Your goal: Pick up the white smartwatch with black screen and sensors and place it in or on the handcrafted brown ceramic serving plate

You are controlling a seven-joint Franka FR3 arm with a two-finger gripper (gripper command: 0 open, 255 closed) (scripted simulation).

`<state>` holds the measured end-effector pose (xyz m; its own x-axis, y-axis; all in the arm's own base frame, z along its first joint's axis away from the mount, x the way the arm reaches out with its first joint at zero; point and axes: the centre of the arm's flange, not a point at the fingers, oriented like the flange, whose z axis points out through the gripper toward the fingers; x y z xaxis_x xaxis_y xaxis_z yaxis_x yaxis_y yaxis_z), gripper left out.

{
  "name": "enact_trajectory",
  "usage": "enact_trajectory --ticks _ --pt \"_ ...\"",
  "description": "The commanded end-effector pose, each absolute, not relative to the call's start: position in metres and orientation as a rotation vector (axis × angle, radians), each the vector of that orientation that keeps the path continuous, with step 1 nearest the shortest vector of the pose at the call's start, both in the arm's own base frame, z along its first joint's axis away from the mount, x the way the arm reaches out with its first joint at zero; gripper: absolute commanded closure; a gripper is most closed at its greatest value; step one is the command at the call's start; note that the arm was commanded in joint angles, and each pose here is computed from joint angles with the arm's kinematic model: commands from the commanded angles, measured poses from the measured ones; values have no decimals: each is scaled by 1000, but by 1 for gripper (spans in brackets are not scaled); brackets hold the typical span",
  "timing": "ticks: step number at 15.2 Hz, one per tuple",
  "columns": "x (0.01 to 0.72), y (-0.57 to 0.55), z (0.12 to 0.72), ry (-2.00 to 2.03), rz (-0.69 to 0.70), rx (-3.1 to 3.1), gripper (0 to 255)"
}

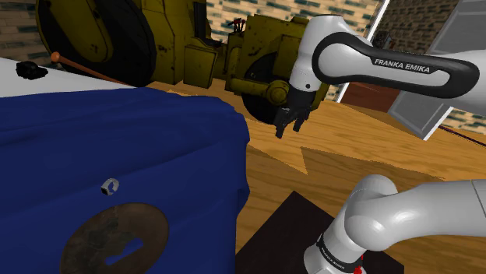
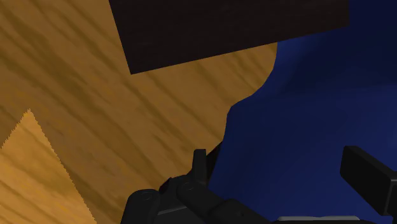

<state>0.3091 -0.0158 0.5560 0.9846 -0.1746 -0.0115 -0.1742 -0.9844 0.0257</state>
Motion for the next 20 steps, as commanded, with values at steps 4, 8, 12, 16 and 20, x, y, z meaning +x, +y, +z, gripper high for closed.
enact_trajectory --ticks 4,8,12,16,20 --pt "324 20 550 -264 -14 3107 0" --pt "344 68 542 -251 -3 3110 0" --pt "363 115 534 -239 7 3113 0" --pt "382 163 526 -226 18 3116 0" --pt "401 211 519 -214 28 3119 0"
